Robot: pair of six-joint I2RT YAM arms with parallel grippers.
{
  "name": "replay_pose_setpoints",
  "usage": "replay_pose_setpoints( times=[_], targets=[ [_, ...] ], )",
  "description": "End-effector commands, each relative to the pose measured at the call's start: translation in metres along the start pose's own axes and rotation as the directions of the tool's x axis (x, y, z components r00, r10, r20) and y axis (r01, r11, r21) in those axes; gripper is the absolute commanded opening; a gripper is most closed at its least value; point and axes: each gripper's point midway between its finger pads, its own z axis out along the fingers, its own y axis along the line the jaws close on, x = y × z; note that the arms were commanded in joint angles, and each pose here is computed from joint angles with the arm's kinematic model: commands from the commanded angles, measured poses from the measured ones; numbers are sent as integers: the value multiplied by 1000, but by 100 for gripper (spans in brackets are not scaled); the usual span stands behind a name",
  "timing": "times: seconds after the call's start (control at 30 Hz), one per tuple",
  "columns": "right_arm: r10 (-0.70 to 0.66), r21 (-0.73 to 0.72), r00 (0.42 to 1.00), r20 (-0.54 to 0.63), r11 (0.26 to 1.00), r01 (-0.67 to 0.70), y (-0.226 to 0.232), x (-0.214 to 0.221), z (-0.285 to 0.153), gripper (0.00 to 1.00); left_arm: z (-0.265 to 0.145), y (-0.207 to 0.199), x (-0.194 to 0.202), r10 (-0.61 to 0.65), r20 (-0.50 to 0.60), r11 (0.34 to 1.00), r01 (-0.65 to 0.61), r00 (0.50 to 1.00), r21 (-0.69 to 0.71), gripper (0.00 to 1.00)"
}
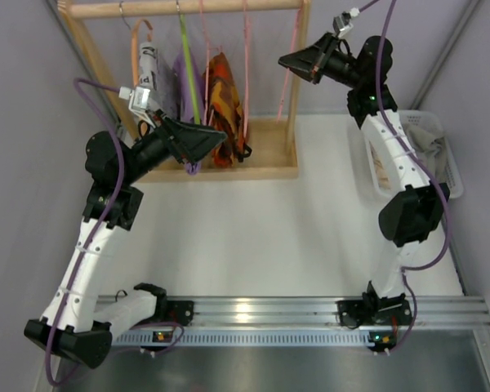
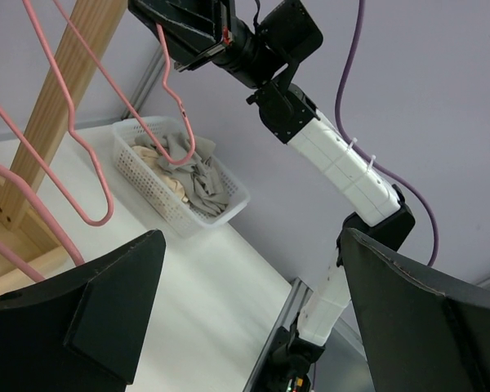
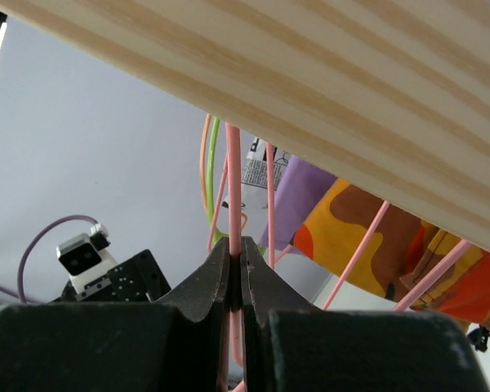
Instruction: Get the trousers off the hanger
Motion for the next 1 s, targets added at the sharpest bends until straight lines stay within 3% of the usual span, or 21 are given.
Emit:
replay_pose_setpoints(
  times=[0.0, 0.27, 0.7, 0.73, 0.77, 0.8, 0.87, 0.9, 0.97],
  targets=[
    [-108, -11, 993, 46, 994, 109, 37, -8, -7, 0, -4, -7, -6, 7, 26, 1000, -7, 1000, 9, 95],
    [-9, 28, 1000, 22, 1000, 9, -14, 0, 5, 0, -4, -6, -6, 3, 27, 1000, -3, 1000, 4, 95],
    [-22, 71, 998, -62, 997, 27, -43, 29, 19, 3, -4, 0, -5, 4, 31, 1000, -3, 1000, -10, 95],
    [-13, 67, 998, -66, 998, 18, -46, 32, 19, 10, -5, -1, -8, 26, 38, 1000, -26, 999, -11, 95],
    [10, 69, 997, -73, 998, -5, -50, 34, 18, 22, -5, 2, -10, 32, 44, 999, -30, 999, -31, 95],
    [32, 77, 995, -91, 997, -25, -58, 41, 16, 42, -6, -3, -16, 52, 53, 998, -50, 997, -34, 95],
    [29, 76, 995, -95, 997, -21, -56, 40, 11, 58, -7, 3, -18, 92, 42, 994, -89, 995, -67, 95],
    [12, 68, 995, -99, 998, -6, -49, 42, 7, 74, -8, 0, -23, 118, 46, 991, -115, 992, -71, 95],
    [-42, 77, 995, -95, 996, 50, -45, 41, 1, 81, -10, -9, -36, 200, 64, 978, -195, 978, -76, 96]
  ],
)
